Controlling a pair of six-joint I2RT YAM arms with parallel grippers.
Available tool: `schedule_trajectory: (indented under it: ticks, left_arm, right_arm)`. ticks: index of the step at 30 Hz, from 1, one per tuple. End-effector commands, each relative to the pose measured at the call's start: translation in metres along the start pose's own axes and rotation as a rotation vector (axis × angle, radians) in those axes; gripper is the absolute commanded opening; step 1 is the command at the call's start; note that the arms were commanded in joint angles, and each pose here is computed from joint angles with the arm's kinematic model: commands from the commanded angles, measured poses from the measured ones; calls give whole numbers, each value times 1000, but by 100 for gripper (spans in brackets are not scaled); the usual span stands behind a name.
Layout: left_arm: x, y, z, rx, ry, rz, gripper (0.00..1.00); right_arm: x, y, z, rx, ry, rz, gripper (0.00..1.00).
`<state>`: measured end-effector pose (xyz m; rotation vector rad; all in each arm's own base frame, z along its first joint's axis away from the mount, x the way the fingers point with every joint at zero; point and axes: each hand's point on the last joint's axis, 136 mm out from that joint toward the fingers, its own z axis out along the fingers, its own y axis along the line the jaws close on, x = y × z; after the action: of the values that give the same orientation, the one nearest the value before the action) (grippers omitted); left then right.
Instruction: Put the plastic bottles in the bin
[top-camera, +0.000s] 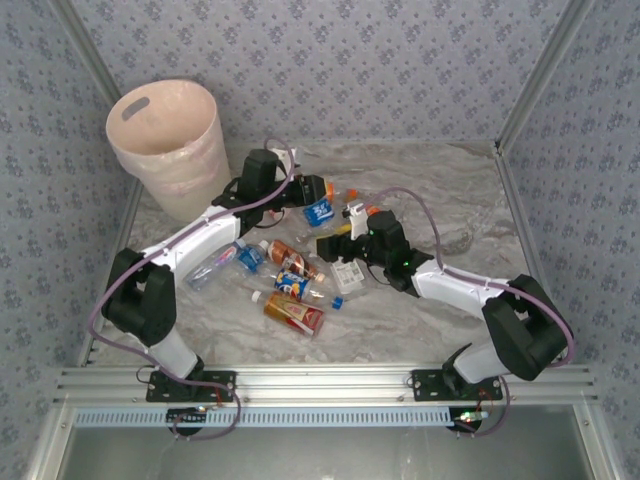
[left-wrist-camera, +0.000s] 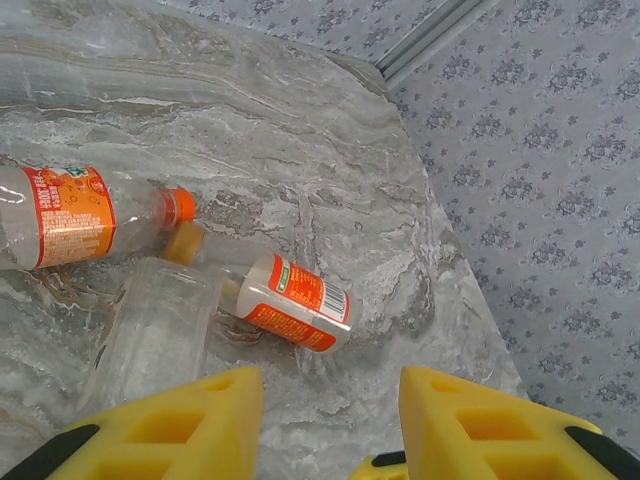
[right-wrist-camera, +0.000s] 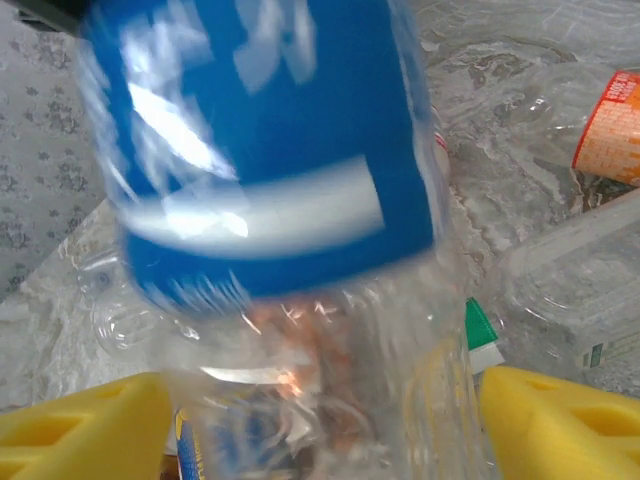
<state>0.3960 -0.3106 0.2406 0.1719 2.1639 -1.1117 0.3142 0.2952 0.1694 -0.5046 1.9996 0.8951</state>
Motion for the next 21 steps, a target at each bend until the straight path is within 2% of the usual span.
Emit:
schedule_trajectory:
  ticks: [1,3,4,12,21]
  left_arm:
    - [-10,-11,0,23,-17,34,41]
    - [-9,-11,0,22,-16,30,41]
    - [-10,-11,0,23,-17,29,41]
    - [-14,-12,0,27,-27,26,41]
    - [-15,4,0,-32,-35,-1,45]
  right_arm:
    - [-11,12,-6,-58,4,-42,91]
    - [-8,13,-10,-66,26,-57,99]
    - [-6,12,-13,-61,38,-66,100]
    - [-3,-2,-34,8,48,-107,100]
    - [11,-28,-38,119,93,-96,100]
